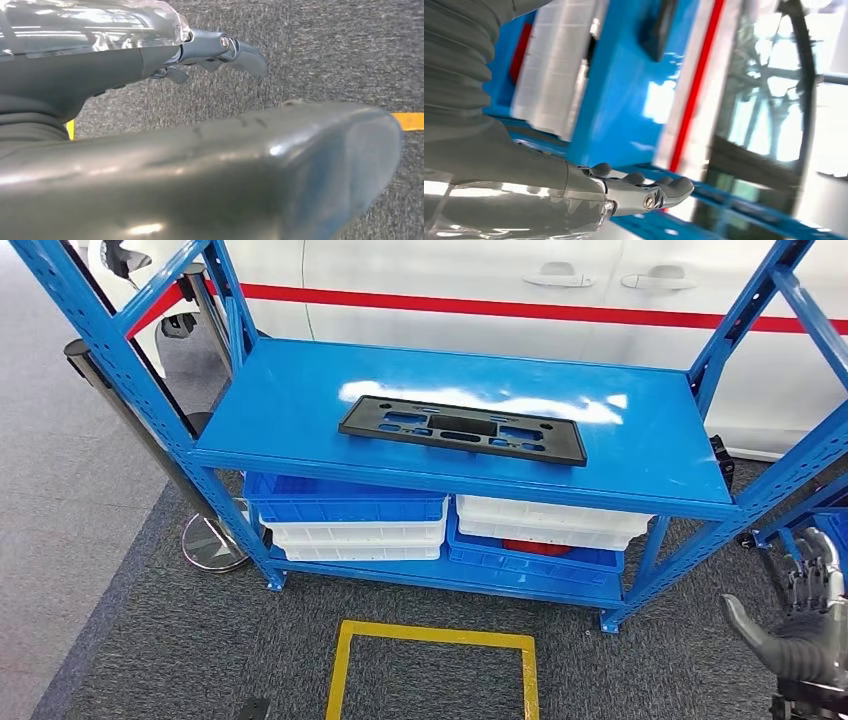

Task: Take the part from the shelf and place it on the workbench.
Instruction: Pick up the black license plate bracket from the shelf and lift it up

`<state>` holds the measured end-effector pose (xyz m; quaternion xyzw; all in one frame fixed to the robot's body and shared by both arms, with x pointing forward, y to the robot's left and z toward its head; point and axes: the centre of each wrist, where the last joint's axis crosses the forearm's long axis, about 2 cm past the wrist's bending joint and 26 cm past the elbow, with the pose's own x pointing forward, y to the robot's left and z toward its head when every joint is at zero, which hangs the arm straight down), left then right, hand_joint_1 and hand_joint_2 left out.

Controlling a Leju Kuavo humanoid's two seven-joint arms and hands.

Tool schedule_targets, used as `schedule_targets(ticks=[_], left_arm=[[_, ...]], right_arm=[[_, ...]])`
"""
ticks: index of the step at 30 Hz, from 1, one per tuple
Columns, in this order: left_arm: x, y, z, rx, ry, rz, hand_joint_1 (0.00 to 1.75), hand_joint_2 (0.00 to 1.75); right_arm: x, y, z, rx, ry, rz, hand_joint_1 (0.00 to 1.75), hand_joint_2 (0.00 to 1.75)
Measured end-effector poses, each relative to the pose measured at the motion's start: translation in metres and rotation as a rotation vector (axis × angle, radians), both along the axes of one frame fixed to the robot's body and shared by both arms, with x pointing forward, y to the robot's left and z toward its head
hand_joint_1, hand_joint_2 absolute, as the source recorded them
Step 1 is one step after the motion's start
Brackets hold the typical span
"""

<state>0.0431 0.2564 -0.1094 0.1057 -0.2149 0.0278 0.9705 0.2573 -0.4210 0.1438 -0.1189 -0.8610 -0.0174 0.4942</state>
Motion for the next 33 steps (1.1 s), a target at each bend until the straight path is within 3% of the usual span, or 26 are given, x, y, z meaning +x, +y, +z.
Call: schedule_targets(ticks=[6, 14, 27, 33], left_arm=[[0.002, -0.001, 0.0, -0.003, -0.008, -0.027, 0.0, 0.0], [0.004, -0.001, 0.0, -0.006, -0.012, -0.045, 0.0, 0.0], [0.007, -0.001, 0.001, -0.002, -0.029, -0.069, 0.0, 0.0], [0.008, -0.001, 0.001, 0.0, -0.038, -0.077, 0.0, 0.0]], right_arm=[[0.004, 0.015, 0.042, -0.151, -0.16, 0.052, 0.0, 1.75], [0.027, 0.055, 0.076, -0.352, -0.279, 0.083, 0.0, 1.75], [0.048, 0.128, 0.09, -0.678, -0.359, 0.141, 0.0, 1.75], [0.057, 0.175, 0.089, -0.778, -0.393, 0.175, 0.0, 1.75]])
